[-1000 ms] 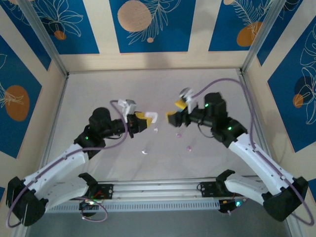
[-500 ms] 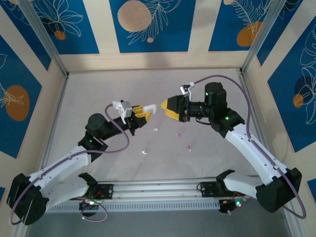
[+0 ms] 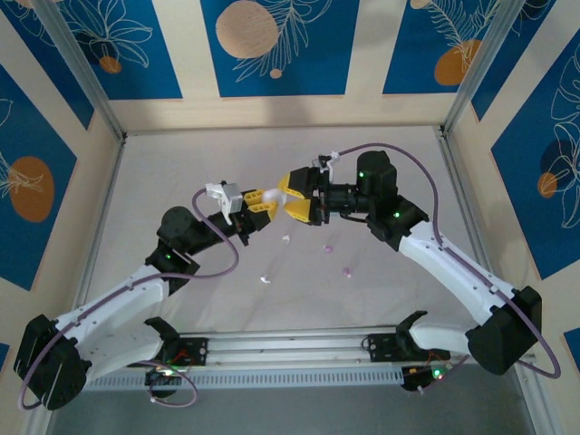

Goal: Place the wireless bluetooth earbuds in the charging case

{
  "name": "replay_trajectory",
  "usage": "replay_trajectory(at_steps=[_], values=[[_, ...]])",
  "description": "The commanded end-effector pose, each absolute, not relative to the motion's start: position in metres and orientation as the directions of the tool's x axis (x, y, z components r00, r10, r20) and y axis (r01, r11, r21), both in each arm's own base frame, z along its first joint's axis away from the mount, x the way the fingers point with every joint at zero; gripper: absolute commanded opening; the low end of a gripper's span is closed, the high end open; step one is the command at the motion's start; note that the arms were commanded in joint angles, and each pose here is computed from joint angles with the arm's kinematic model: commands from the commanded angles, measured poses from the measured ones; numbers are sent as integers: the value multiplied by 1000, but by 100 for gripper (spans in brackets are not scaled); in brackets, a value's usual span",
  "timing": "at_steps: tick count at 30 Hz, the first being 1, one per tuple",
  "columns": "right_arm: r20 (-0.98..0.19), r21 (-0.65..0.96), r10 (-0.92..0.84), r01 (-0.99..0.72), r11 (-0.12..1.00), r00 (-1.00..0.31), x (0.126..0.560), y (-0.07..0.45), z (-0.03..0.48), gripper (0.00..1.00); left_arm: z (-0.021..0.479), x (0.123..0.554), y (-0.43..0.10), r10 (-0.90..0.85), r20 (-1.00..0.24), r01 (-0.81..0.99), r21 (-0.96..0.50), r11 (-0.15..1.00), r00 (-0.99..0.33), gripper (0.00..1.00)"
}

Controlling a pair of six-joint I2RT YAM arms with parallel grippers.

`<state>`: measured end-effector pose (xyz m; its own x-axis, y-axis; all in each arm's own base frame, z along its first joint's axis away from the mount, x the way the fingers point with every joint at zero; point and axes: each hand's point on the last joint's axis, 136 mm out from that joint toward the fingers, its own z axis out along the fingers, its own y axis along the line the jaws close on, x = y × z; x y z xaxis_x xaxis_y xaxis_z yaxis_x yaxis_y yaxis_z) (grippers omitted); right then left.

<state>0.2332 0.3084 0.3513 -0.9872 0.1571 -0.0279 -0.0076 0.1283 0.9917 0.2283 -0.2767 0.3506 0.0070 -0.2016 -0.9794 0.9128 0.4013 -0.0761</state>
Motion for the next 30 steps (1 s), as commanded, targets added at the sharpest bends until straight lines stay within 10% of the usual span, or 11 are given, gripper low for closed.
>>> replay_trajectory(at_steps=[1, 30], values=[[25, 991, 194, 50, 122, -981, 239, 315, 346, 76, 378, 225, -275, -248, -964, 914, -15, 406, 95, 8], [81, 993, 327, 106, 59, -941, 249, 314, 341, 46, 356, 237, -278, -174, -984, 890, -44, 453, 40, 23]])
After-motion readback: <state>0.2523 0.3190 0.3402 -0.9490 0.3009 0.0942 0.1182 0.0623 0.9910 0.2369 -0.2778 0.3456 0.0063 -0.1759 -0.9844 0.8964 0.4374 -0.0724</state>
